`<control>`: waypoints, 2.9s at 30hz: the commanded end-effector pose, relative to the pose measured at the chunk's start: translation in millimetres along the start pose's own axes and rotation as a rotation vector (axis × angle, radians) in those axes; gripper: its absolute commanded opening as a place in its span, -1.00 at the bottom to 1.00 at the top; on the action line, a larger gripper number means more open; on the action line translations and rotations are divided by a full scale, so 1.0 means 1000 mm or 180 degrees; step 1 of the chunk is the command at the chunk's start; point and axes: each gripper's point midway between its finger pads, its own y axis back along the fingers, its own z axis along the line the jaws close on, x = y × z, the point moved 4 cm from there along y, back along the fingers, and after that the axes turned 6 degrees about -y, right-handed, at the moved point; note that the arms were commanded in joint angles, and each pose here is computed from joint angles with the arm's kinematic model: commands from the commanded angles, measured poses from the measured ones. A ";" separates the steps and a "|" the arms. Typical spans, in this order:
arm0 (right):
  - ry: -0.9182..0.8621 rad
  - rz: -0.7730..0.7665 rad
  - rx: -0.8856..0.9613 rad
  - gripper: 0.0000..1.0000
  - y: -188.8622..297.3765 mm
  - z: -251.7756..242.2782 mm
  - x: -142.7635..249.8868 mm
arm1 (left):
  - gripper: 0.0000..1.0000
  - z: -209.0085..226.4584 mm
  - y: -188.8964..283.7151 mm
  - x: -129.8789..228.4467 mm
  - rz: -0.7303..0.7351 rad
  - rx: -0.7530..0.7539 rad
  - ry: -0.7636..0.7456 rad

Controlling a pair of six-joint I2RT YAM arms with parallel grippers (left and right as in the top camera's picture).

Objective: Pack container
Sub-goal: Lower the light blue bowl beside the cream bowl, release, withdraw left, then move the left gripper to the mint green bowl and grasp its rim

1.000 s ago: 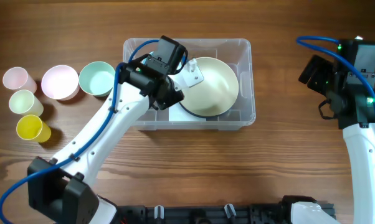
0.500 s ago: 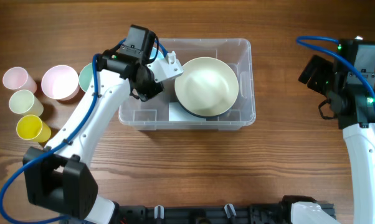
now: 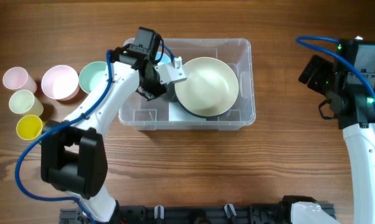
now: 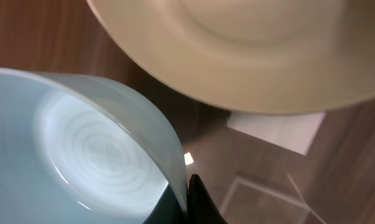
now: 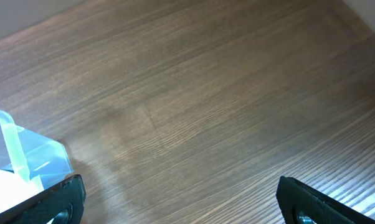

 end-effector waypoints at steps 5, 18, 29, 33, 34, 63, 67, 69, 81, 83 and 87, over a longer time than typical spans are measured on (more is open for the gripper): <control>-0.0051 -0.0070 0.0039 0.99 0.004 -0.002 -0.005 | -0.92 0.009 -0.019 -0.006 -0.0108 -0.0001 -0.0104; -0.0053 -0.0070 0.0039 0.99 0.004 -0.002 -0.005 | -0.92 0.013 -0.024 -0.002 -0.0092 -0.0015 -0.0065; -0.0051 -0.0070 0.0039 1.00 0.004 -0.002 -0.005 | -0.09 0.014 -0.024 0.000 -0.0042 -0.0046 -0.0040; -0.0053 -0.0071 0.0039 0.99 0.004 -0.002 -0.005 | -0.03 0.018 -0.020 -0.002 -0.0076 -0.0115 -0.0030; -0.0051 -0.0069 0.0040 0.99 0.004 -0.002 -0.005 | -0.03 0.022 -0.017 -0.005 -0.0114 -0.0187 0.0035; -0.0053 -0.0071 0.0039 0.99 0.004 -0.002 -0.005 | 0.21 0.027 0.201 0.100 -0.0894 -0.1795 0.4750; -0.0053 -0.0071 0.0039 1.00 0.004 -0.002 -0.005 | 1.00 0.022 0.205 0.105 -0.0934 -0.1809 0.5030; -0.0052 -0.0071 0.0039 1.00 0.004 -0.002 -0.005 | 0.56 0.021 0.202 0.110 -0.1002 -0.1785 0.5573; -0.0052 -0.0070 0.0037 0.99 0.004 -0.002 -0.005 | 0.04 0.017 0.145 0.162 -0.0289 -0.2154 0.7756; -0.0053 -0.0070 0.0039 0.99 0.004 -0.002 -0.005 | -0.01 0.017 0.130 0.171 -0.0102 -0.2182 0.8025; -0.0051 -0.0070 0.0039 1.00 0.004 -0.002 -0.005 | 0.29 0.018 0.107 0.190 0.0134 -0.2201 0.8584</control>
